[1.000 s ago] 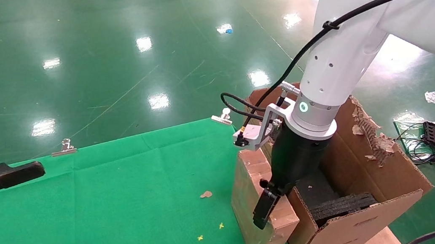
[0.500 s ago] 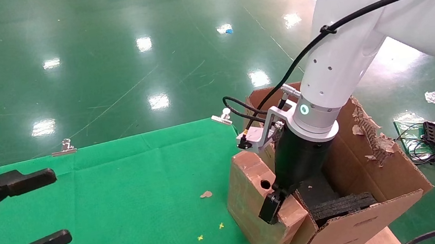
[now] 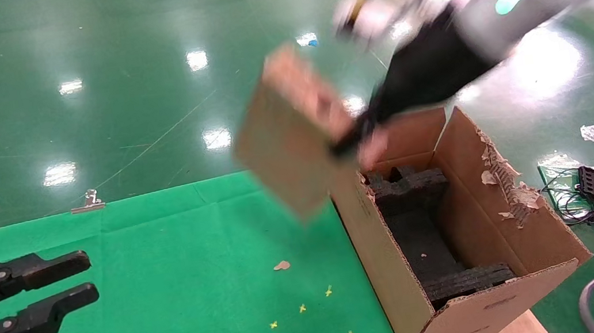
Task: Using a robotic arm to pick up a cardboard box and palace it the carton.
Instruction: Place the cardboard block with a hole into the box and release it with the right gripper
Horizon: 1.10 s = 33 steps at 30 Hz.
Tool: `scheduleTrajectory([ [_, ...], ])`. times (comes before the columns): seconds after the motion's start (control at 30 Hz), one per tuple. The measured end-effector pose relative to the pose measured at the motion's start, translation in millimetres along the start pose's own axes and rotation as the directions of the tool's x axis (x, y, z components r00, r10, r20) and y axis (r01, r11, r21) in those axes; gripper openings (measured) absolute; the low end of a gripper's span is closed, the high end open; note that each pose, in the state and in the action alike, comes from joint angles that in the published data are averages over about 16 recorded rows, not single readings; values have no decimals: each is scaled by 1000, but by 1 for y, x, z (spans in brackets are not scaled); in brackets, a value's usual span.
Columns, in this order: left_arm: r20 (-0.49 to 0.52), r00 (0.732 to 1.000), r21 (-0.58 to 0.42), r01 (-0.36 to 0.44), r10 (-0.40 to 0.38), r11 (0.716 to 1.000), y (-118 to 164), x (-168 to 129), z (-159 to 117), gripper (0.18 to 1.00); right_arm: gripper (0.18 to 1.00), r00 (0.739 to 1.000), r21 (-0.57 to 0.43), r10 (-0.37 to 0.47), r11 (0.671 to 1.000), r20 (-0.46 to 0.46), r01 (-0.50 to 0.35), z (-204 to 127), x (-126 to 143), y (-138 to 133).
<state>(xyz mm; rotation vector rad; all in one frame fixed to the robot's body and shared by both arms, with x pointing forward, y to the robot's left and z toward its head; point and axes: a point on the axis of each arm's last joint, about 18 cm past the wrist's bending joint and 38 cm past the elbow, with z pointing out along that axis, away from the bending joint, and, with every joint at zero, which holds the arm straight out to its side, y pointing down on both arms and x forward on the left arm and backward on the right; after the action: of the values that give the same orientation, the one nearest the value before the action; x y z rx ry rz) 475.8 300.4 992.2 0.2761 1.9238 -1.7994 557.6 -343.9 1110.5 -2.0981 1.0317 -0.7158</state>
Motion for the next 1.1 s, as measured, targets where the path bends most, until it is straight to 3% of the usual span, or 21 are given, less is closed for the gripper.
scheduleTrajectory([
  [0.17, 0, 1000, 0, 0, 0, 1000, 0, 0, 0, 320, 338, 995, 111, 41, 993, -90, -31, -47, 36, 9],
  [0.4, 0, 1000, 0, 0, 0, 1000, 0, 0, 0, 237, 335, 966, 109, 173, 982, -192, -155, -74, 83, 54],
  [0.77, 0, 1000, 0, 0, 0, 1000, 0, 0, 0, 204, 333, 896, -20, 354, 928, -270, -372, -58, 123, 132],
  [1.1, 0, 1000, 0, 0, 0, 1000, 0, 0, 0, 264, 333, 839, -112, 445, 860, -314, -498, -26, 139, 170],
])
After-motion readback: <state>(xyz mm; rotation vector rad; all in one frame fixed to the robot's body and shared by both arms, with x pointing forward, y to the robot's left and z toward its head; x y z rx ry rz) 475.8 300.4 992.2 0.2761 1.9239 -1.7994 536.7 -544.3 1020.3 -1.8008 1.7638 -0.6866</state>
